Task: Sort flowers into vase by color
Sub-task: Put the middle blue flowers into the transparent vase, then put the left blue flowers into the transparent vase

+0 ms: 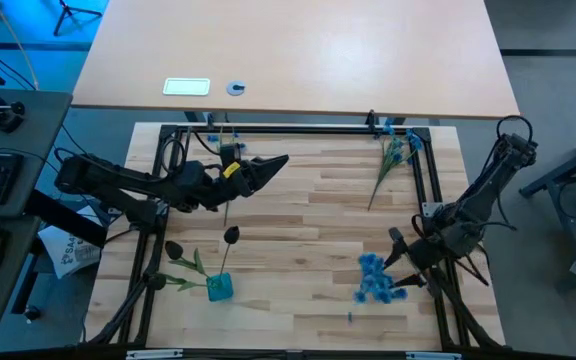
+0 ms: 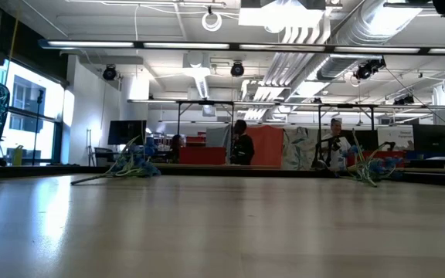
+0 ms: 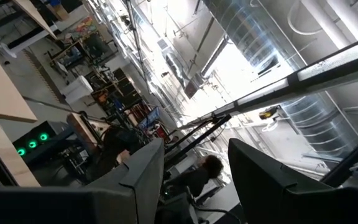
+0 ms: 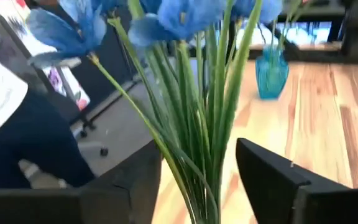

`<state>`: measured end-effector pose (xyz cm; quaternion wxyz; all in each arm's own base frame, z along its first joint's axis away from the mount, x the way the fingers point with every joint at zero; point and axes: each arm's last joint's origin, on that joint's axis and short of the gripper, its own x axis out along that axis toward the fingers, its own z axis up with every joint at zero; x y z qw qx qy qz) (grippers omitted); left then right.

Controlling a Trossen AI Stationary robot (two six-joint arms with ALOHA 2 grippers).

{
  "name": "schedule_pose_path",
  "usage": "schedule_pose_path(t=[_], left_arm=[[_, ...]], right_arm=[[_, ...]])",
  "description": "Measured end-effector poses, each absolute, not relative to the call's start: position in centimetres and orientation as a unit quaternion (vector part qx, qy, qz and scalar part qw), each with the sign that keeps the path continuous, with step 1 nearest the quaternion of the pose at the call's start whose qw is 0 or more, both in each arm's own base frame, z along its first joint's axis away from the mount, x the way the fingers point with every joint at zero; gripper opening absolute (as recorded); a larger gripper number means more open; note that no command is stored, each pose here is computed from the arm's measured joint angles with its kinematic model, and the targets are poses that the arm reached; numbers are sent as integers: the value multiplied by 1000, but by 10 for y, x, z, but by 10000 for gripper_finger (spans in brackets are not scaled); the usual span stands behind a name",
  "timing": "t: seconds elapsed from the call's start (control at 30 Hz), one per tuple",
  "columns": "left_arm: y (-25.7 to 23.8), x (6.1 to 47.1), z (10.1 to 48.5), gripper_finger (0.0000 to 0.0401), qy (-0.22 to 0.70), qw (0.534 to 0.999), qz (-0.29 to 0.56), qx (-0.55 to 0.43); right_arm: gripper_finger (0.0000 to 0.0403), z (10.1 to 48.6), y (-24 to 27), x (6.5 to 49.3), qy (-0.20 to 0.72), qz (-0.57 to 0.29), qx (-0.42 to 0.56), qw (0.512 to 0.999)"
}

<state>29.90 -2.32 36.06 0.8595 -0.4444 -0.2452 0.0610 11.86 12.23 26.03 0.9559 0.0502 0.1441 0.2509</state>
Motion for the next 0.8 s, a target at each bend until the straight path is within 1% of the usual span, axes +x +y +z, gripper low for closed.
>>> schedule_pose_path(t=[0.1, 0.2, 0.47, 0.6, 0.7, 0.73, 0.8], left_arm=[[-24, 299, 361, 168, -243, 861, 55, -444], [-24, 299, 361, 168, -243, 861, 54, -443], [-24, 299, 361, 168, -241, 863, 49, -442], [-24, 299, 361, 168, -238, 864, 42, -441], [-25, 299, 361, 168, -235, 867, 37, -437], [-25, 300, 361, 168, -233, 870, 32, -434], [-25, 300, 361, 168, -231, 874, 28, -426]], right_arm=[[224, 270, 118, 114, 180, 249, 49, 950], [232, 281, 112, 108, 216, 250, 62, 942], [232, 300, 102, 94, 312, 275, 99, 904], [230, 309, 102, 90, 333, 320, 109, 880], [211, 310, 103, 89, 346, 328, 117, 871], [195, 309, 104, 90, 346, 330, 116, 871], [147, 307, 109, 91, 343, 340, 102, 870]])
